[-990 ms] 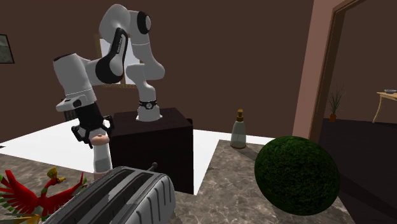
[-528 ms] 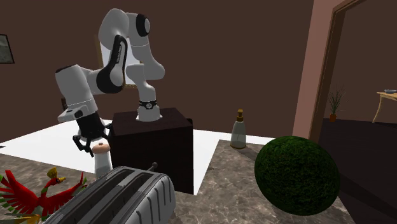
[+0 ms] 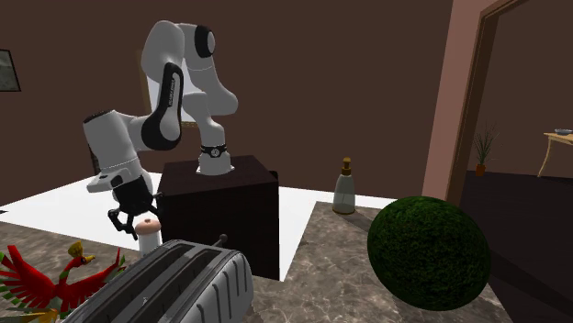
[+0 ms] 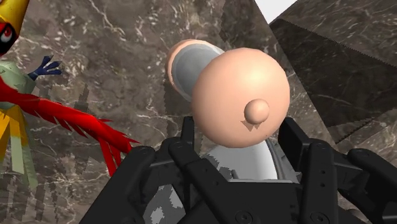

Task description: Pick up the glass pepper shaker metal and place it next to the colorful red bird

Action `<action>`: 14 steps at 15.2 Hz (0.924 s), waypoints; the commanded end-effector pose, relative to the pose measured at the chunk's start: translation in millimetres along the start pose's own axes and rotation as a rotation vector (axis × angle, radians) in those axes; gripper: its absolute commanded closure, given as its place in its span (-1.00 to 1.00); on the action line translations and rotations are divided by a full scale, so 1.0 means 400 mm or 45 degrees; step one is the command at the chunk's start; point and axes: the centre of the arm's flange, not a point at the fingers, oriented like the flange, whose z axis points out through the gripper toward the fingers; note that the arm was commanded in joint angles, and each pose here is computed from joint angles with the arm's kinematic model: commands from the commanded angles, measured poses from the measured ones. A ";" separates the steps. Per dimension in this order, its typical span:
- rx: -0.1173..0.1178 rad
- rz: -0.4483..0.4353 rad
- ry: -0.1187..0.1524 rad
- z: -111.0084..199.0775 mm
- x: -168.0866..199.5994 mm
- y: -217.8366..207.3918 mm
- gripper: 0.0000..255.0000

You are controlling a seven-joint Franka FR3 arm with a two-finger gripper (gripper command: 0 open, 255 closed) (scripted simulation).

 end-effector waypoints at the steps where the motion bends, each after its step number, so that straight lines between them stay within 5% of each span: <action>1: 0.000 0.000 0.000 0.010 -0.002 0.002 1.00; 7: 0.000 0.000 0.000 0.010 -0.002 0.002 1.00; 8: 0.000 0.000 0.000 0.010 -0.002 0.002 -1.00; 14: 0.000 0.000 0.000 -0.023 -0.002 0.002 -1.00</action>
